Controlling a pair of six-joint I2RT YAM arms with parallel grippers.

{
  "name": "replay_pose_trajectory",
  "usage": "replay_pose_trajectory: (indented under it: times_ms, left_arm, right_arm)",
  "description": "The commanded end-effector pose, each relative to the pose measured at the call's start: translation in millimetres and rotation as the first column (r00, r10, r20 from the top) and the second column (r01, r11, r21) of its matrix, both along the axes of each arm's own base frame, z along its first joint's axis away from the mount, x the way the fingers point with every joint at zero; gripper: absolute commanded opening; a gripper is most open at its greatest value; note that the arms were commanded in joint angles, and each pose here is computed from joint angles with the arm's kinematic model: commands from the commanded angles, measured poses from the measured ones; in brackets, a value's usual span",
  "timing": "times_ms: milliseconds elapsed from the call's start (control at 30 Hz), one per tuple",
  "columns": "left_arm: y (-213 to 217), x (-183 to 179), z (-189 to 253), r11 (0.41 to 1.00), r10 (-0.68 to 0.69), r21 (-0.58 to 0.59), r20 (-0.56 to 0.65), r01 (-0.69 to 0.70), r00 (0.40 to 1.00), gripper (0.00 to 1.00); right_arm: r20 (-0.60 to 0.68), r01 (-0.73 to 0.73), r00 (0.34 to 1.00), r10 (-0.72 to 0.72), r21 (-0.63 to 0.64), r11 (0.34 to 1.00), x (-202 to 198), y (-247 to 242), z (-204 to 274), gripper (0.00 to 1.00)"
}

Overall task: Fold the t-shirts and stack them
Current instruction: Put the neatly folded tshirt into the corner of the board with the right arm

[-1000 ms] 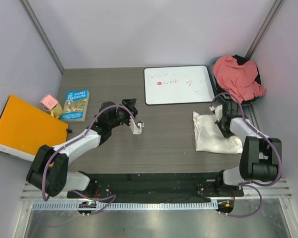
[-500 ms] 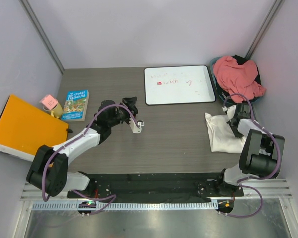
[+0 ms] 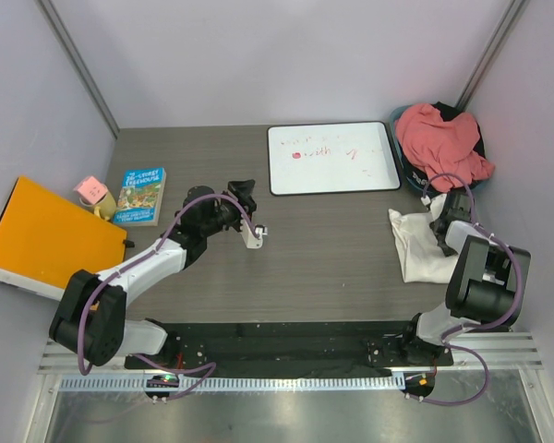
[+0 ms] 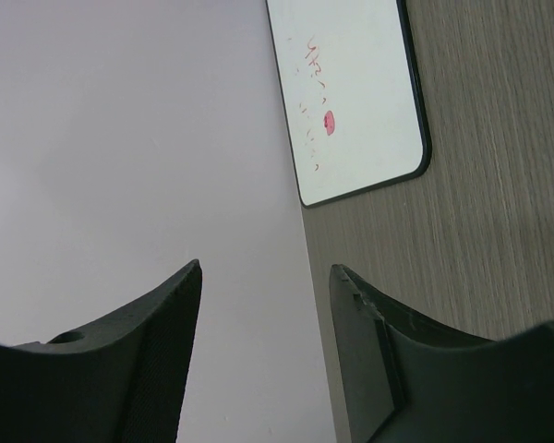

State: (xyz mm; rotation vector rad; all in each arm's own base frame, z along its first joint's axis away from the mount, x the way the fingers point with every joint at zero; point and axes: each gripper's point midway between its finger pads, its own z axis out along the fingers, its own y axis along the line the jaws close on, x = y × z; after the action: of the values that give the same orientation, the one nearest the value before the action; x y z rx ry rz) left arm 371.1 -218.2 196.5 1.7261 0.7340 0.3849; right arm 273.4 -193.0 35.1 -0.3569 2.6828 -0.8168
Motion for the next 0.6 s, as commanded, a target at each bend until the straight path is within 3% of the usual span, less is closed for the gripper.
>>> replay_pose_trajectory:
  times_ms: [0,33,133,333,433,500,567]
  left_arm:
    - [-3,1,20,1.0,-0.023,-0.019,0.046,0.024,0.999,0.6]
    - [-3,0,19,1.0,-0.024,-0.018,0.046,0.025,0.999,0.6]
    - [-2,-2,18,1.0,-0.026,-0.016,0.041,0.027,0.999,0.6]
    - [-4,-6,21,0.999,-0.043,-0.015,0.048,0.044,0.998,0.61]
    - [-3,-6,27,0.999,-0.035,-0.025,0.041,0.036,0.999,0.61]
    - [-2,-5,37,0.999,-0.021,-0.041,0.015,0.021,1.0,0.61]
    - [1,-3,40,0.983,0.051,-0.165,-0.159,-0.077,0.986,0.73]
  right_arm:
    - [0.128,0.08,0.99,-0.063,-0.129,0.988,12,-24,32,0.75]
    - [0.14,0.095,0.987,-0.074,-0.15,0.984,9,-26,36,0.87]
    - [0.242,0.14,0.966,-0.096,-0.174,0.975,12,-30,60,0.95]
    - [0.4,0.162,0.913,-0.084,-0.166,0.973,22,-28,110,0.94]
    - [0.499,0.068,0.866,-0.035,-0.047,0.997,40,-5,143,0.89]
    - [0.466,-0.153,0.883,0.06,0.165,0.974,47,46,134,0.87]
    - [0.509,-0.249,0.858,0.066,0.301,0.921,53,79,155,0.99]
